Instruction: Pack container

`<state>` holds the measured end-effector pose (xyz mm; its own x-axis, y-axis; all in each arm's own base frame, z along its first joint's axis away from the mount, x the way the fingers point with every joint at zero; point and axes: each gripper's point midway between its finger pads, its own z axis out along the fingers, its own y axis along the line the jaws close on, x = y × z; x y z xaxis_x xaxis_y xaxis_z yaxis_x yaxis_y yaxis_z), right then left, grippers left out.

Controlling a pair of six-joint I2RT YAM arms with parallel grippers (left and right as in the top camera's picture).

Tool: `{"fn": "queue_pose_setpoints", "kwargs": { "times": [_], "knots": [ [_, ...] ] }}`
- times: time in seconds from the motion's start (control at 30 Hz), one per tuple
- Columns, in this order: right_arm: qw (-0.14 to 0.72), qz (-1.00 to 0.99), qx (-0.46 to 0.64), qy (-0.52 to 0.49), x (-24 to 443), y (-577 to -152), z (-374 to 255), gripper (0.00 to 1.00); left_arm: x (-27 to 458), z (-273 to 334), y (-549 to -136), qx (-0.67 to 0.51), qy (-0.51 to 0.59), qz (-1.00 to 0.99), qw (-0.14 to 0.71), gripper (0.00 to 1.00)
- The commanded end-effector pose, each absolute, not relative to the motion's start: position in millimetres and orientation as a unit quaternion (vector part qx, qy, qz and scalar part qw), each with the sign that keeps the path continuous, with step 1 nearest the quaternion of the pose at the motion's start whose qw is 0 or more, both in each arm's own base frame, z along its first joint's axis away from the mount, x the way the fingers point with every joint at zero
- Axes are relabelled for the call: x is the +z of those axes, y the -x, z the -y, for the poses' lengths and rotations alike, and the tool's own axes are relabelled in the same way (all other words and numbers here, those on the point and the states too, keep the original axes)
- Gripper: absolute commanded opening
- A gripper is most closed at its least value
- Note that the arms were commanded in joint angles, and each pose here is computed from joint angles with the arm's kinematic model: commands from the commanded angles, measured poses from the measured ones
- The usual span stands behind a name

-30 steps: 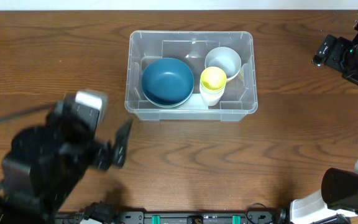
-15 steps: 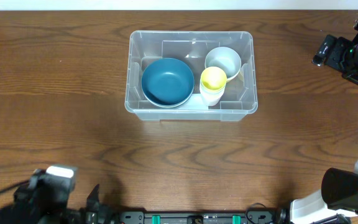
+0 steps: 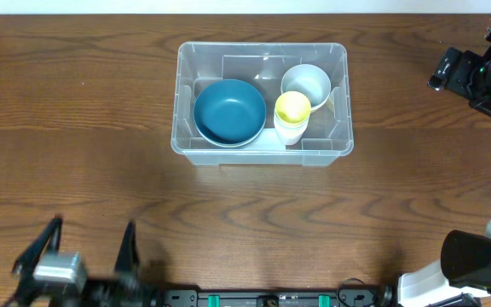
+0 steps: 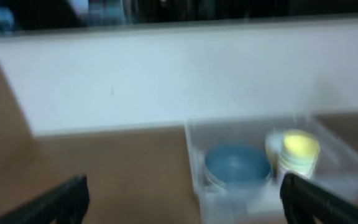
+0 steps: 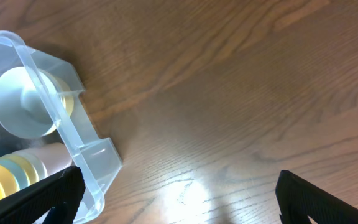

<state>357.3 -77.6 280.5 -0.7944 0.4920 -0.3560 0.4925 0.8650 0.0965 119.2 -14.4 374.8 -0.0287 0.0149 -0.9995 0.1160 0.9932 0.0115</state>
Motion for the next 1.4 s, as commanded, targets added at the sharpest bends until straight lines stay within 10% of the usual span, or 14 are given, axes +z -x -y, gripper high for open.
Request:
{"fn": "queue_pose_setpoints", "kwargs": {
  "times": [0.0,0.67,1.37],
  "knots": [
    [0.198,-0.945,0.000,-0.260,287,-356,78,0.99,357,21,-161,-0.042,-0.047,-0.706,0.706,0.98],
    [0.198,-0.945,0.000,-0.260,287,-356,78,0.99,289,36,-220,-0.061,-0.070,-0.578,0.811,0.98],
    [0.198,-0.945,0.000,-0.260,287,-356,78,0.99,152,37,-243,-0.056,-0.075,-0.735,0.671,0.98]
  ]
}}
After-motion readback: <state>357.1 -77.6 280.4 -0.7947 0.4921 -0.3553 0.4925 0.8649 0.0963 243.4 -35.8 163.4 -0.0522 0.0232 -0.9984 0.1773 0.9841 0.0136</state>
